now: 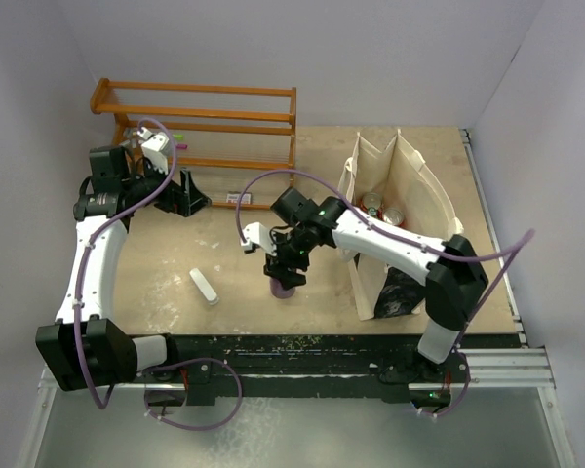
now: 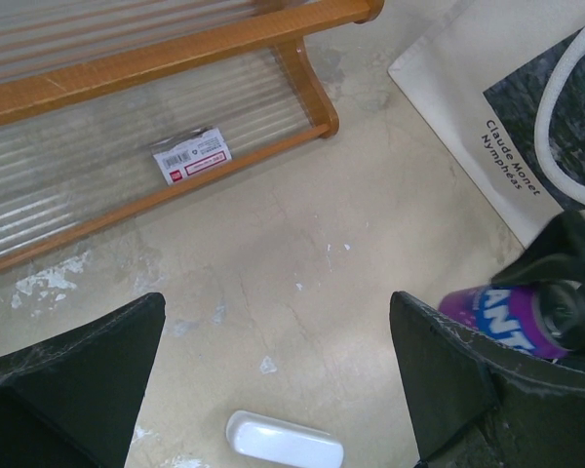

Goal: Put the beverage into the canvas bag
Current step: Pick up the drink from the center of the board.

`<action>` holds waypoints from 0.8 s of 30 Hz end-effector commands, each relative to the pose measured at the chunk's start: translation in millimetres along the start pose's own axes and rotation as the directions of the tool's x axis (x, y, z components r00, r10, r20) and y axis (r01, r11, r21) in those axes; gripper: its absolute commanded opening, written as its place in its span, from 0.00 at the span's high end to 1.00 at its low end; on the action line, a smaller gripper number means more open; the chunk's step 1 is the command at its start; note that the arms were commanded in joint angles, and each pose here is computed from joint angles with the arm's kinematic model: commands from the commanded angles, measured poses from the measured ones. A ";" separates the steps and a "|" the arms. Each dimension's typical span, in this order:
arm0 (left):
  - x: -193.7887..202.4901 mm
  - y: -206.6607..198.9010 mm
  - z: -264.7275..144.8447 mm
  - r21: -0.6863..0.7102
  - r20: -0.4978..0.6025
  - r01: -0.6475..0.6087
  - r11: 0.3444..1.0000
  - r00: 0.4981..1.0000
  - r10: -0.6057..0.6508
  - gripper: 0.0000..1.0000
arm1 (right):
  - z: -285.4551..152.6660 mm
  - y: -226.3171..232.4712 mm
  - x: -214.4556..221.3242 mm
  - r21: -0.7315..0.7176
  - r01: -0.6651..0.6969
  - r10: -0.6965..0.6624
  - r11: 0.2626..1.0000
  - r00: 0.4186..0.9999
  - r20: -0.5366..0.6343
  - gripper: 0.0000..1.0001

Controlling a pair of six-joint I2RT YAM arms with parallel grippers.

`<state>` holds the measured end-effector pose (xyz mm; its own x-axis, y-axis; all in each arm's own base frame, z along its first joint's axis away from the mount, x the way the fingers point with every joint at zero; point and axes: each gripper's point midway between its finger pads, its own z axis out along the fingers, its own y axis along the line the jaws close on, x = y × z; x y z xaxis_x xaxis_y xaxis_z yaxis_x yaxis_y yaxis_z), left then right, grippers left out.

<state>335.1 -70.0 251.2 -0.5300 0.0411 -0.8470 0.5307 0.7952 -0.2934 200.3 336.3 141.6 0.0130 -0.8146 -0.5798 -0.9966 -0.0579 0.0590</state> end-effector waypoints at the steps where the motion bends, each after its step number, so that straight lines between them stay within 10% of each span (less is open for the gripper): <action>1: -27.6 -6.8 2.7 0.003 0.056 -0.115 0.993 0.992 0.115 0.01 | -92.7 22.6 -77.3 0.081 0.103 -0.121 0.991 0.960 0.251 0.80; 24: -86.4 -82.1 38.5 0.184 0.172 -0.275 0.944 0.954 0.244 0.06 | -313.2 -12.4 -92.7 0.552 -0.083 -0.209 0.830 0.870 0.446 0.89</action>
<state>362.0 -146.7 307.3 -0.3299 0.1486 -0.9322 0.7266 0.6704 -0.1503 226.0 267.9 386.3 0.1172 -0.5479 -0.8283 -0.9472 0.1890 -0.2591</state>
